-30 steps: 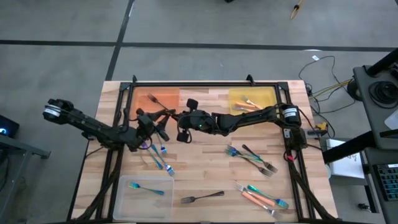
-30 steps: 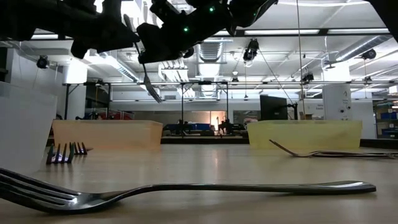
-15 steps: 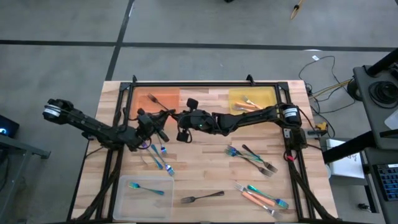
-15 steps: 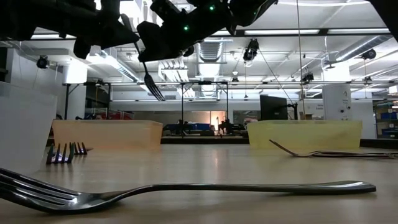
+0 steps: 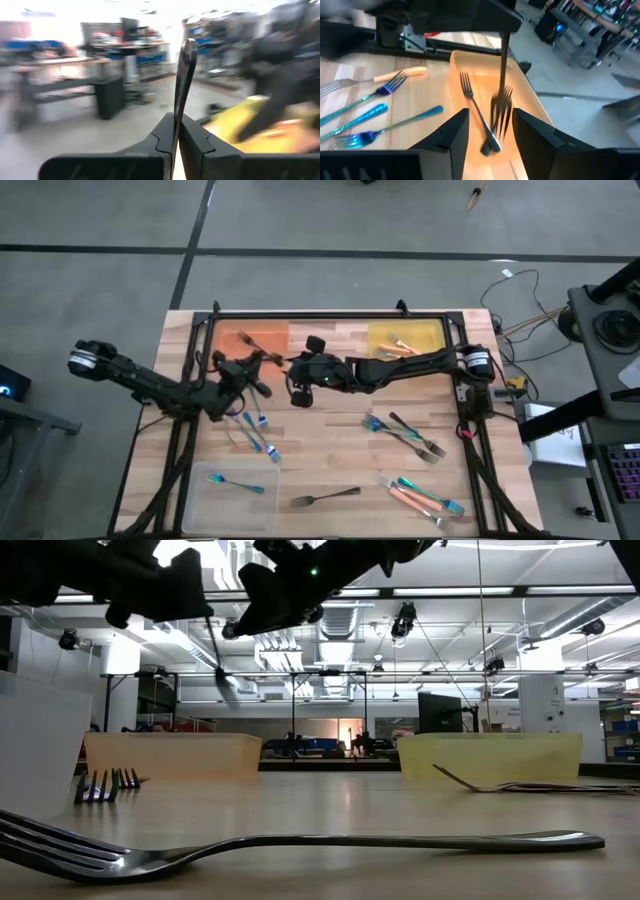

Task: Sort silverware by color (type)
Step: Put the black fork into the orange bin

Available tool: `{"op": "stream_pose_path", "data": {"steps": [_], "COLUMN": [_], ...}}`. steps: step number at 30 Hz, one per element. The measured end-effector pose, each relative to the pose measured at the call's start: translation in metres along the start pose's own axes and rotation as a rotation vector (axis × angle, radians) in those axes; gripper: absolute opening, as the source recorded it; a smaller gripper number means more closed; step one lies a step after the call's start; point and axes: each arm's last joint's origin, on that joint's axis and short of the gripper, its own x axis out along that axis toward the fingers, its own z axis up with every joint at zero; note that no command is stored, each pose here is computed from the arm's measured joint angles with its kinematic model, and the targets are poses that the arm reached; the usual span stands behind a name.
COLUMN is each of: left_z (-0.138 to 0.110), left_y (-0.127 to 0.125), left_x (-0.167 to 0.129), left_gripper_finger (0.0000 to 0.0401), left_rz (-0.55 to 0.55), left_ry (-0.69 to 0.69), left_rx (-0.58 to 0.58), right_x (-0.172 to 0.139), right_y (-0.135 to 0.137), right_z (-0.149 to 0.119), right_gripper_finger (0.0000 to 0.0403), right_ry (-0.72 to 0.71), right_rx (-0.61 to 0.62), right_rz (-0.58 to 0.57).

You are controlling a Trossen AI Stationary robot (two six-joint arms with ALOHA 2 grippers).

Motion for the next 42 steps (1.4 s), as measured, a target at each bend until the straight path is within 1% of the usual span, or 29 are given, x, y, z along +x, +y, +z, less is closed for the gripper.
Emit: {"op": "stream_pose_path", "data": {"steps": [2, 6, 9, 11, 15, 19, 23, 25, 30, 38, 39, 42], "left_z": [0.0, -0.003, -0.015, -0.024, -0.037, -0.049, -0.055, -0.058, -0.067, -0.074, -0.073, -0.066], "left_y": [0.003, 0.009, 0.015, 0.021, 0.033, 0.045, 0.047, 0.046, 0.044, 0.042, 0.043, 0.044], "left_x": [0.003, 0.012, 0.02, 0.026, 0.037, 0.044, 0.043, 0.043, 0.044, 0.045, 0.045, 0.046], "left_gripper_finger": [0.0, 0.0, 0.0, 0.0, 0.0, 0.0, 0.0008, 0.0015, 0.0034, 0.0084, 0.0091, 0.011], "left_rz": [0.063, 0.13, 0.241, 0.285, 0.311, 0.377, 0.386, 0.384, 0.324, 0.32, 0.332, 0.427], "left_ry": [0.007, 0.029, 0.097, 0.138, 0.207, 0.27, 0.291, 0.303, 0.352, 0.373, 0.37, 0.342], "left_rx": [0.062, 0.189, 0.329, 0.398, 0.443, 0.46, 0.456, 0.473, 0.529, 0.563, 0.574, 0.637], "right_x": [-0.005, -0.015, -0.019, -0.019, -0.021, -0.026, -0.036, -0.043, -0.068, -0.121, -0.128, -0.148], "right_y": [-0.002, -0.006, -0.007, -0.007, -0.006, -0.006, -0.009, -0.011, -0.021, -0.042, -0.044, -0.053], "right_z": [0.001, 0.002, -0.002, -0.005, -0.014, -0.022, -0.027, -0.029, -0.032, -0.03, -0.03, -0.029], "right_gripper_finger": [0.0148, 0.0149, 0.0144, 0.0142, 0.0143, 0.0148, 0.0148, 0.0146, 0.0149, 0.0152, 0.0151, 0.0151], "right_ry": [0.024, 0.083, 0.141, 0.175, 0.259, 0.361, 0.448, 0.502, 0.642, 0.831, 0.858, 0.918], "right_rx": [0.027, 0.066, 0.08, 0.094, 0.101, 0.109, 0.094, 0.083, 0.09, 0.143, 0.154, 0.197], "right_rz": [0.005, 0.014, 0.021, 0.02, 0.002, 0.005, 0.008, 0.01, -0.001, -0.052, -0.064, -0.107]}}
